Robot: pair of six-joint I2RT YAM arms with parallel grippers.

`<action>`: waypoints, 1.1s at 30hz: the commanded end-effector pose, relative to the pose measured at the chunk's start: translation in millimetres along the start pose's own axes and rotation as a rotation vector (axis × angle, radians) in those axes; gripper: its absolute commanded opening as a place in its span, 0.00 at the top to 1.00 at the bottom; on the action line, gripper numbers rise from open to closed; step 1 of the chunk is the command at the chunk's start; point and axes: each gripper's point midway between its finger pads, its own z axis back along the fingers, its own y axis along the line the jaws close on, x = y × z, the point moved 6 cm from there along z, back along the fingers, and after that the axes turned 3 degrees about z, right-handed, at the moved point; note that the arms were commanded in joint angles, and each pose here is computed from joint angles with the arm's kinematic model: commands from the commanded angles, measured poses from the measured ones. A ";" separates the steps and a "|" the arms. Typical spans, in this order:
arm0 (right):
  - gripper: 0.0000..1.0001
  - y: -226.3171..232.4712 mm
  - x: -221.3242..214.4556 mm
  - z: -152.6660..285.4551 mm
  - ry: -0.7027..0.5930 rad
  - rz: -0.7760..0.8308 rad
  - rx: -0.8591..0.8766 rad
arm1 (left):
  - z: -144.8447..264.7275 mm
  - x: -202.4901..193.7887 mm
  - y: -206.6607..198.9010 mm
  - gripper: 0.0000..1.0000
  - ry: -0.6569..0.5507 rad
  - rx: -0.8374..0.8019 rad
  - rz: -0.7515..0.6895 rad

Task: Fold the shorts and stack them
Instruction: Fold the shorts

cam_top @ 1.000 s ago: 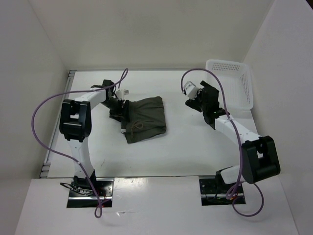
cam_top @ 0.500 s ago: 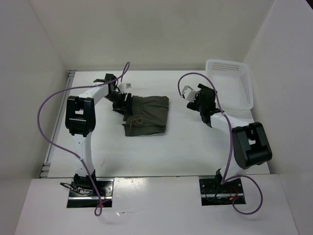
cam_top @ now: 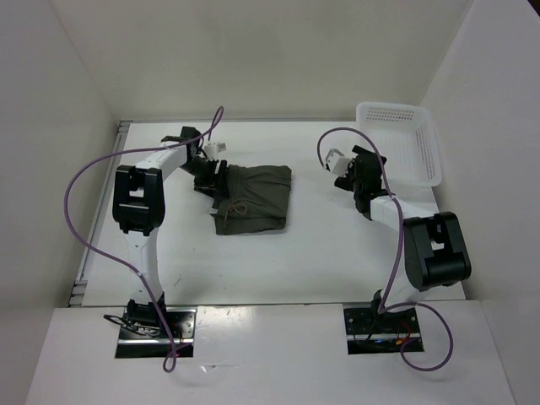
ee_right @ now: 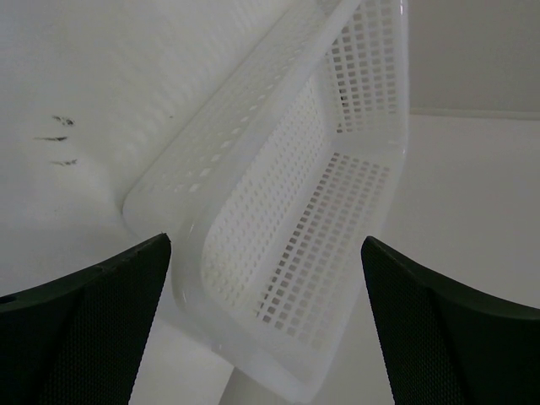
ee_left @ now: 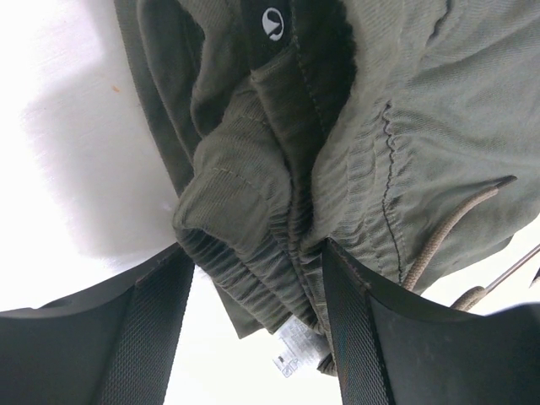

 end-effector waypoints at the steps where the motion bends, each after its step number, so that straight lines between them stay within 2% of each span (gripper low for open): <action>1: 0.02 -20.2 -2.5 14.8 -0.019 -0.004 -0.087 | 6.0 5.3 -5.5 0.29 -0.024 -0.021 -0.019; 6: 0.00 -28.0 -2.5 28.7 -0.023 -0.043 -0.092 | 11.3 4.6 -7.6 0.25 -0.033 -0.012 -0.025; 8: 0.00 -49.3 11.3 40.0 -0.081 -0.119 -0.133 | 14.9 5.7 -8.7 0.23 -0.042 -0.003 -0.030; 12: 0.00 -85.2 45.2 68.2 -0.198 -0.261 -0.118 | 25.0 8.7 -14.8 0.09 -0.068 -0.002 -0.046; 14: 0.00 -98.1 53.4 83.8 -0.259 -0.322 -0.112 | 31.1 14.1 -18.3 0.06 -0.096 -0.002 -0.063; 15: 0.00 -97.7 55.5 87.4 -0.281 -0.319 -0.096 | 37.3 15.5 -23.1 0.00 -0.111 -0.010 -0.073; 20: 0.00 -88.1 46.8 102.0 -0.270 -0.280 -0.065 | 52.5 15.6 -33.8 0.00 -0.150 -0.022 -0.098; 23: 0.00 -88.8 50.9 106.8 -0.292 -0.348 -0.039 | 63.4 13.2 -40.3 0.00 -0.178 -0.021 -0.115; 27: 0.00 -117.6 64.8 116.1 -0.319 -0.533 -0.065 | 105.7 16.2 -57.9 0.00 -0.288 -0.023 -0.164; 29: 0.00 -125.6 62.9 116.9 -0.267 -0.591 -0.079 | 140.3 20.8 -67.4 0.00 -0.389 -0.010 -0.201; 31: 0.00 -119.1 53.8 107.2 -0.164 -0.650 -0.065 | 167.5 22.2 -57.5 0.00 -0.484 0.038 -0.202; 33: 0.00 -107.8 40.2 105.2 -0.057 -0.661 0.021 | 213.7 18.3 -44.8 0.00 -0.637 0.138 -0.201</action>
